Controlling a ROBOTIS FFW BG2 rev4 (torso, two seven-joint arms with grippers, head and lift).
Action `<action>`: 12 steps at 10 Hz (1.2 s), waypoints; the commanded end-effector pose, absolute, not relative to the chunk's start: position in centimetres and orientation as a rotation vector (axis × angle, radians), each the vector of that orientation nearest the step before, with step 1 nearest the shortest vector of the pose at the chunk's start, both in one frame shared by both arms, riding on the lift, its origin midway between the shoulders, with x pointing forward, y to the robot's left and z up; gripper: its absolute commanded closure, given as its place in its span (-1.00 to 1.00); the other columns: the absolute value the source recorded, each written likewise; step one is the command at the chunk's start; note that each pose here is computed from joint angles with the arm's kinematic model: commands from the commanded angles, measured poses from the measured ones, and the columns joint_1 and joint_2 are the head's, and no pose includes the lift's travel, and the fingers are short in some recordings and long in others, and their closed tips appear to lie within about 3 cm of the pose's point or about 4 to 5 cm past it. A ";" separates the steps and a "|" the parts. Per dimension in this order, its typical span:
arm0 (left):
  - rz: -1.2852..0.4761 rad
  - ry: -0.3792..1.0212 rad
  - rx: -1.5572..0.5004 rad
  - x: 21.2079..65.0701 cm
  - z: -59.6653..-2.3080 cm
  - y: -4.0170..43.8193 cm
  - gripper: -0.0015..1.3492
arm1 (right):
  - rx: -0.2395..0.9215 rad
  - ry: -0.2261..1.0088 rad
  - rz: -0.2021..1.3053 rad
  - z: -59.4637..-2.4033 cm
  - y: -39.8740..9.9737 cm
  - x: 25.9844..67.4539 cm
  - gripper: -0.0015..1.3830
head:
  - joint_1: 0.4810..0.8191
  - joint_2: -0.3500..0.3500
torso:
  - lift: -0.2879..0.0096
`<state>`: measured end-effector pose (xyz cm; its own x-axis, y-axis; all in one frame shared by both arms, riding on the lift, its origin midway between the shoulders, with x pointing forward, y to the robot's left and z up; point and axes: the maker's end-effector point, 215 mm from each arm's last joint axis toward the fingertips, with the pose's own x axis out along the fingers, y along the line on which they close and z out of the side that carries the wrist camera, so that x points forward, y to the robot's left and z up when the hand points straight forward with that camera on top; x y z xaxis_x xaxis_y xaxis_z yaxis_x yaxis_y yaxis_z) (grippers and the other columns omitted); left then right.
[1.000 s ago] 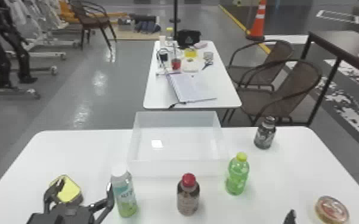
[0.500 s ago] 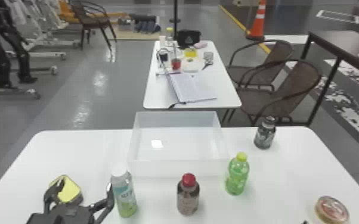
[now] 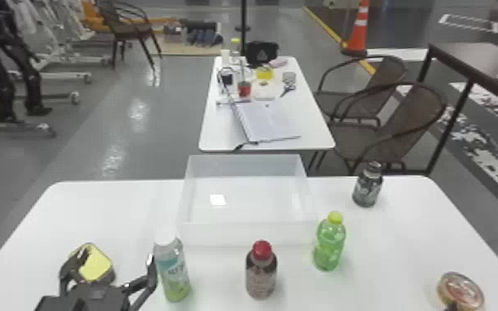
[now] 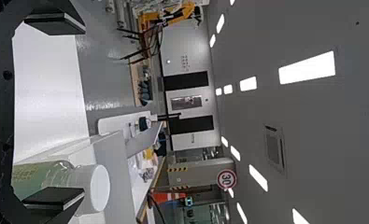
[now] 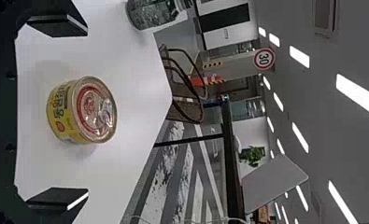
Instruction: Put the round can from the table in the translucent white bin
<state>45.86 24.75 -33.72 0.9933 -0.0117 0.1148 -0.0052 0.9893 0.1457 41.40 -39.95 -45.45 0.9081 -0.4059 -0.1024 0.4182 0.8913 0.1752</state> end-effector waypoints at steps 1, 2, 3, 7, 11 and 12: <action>-0.001 -0.117 0.145 45.8 -33.7 24.8 -0.87 | 0.182 0.051 -0.441 -45.3 -41.2 42.1 -0.85 | -0.60 0.00 | 0.26; -0.001 -0.117 0.145 45.8 -33.7 24.8 -0.87 | 0.177 0.054 -0.440 -45.5 -41.4 42.6 -0.85 | -0.60 0.00 | 0.26; 0.001 -0.116 0.144 45.8 -33.7 24.9 -0.87 | 0.181 0.046 -0.444 -45.3 -41.6 43.4 -0.85 | -0.60 0.00 | 0.26; 0.003 -0.136 0.137 45.8 -33.4 25.1 -0.86 | 0.224 0.057 -0.462 -46.2 -42.2 45.6 -0.84 | -0.60 0.00 | 0.26; 0.009 -0.146 0.136 45.8 -33.3 25.4 -0.86 | 0.246 0.143 -0.464 -47.1 -41.5 47.2 -0.84 | -0.60 0.00 | 0.26; 0.008 -0.145 0.135 45.8 -33.4 25.4 -0.86 | 0.240 0.162 -0.475 -47.1 -41.1 47.3 -0.84 | -0.60 0.00 | 0.26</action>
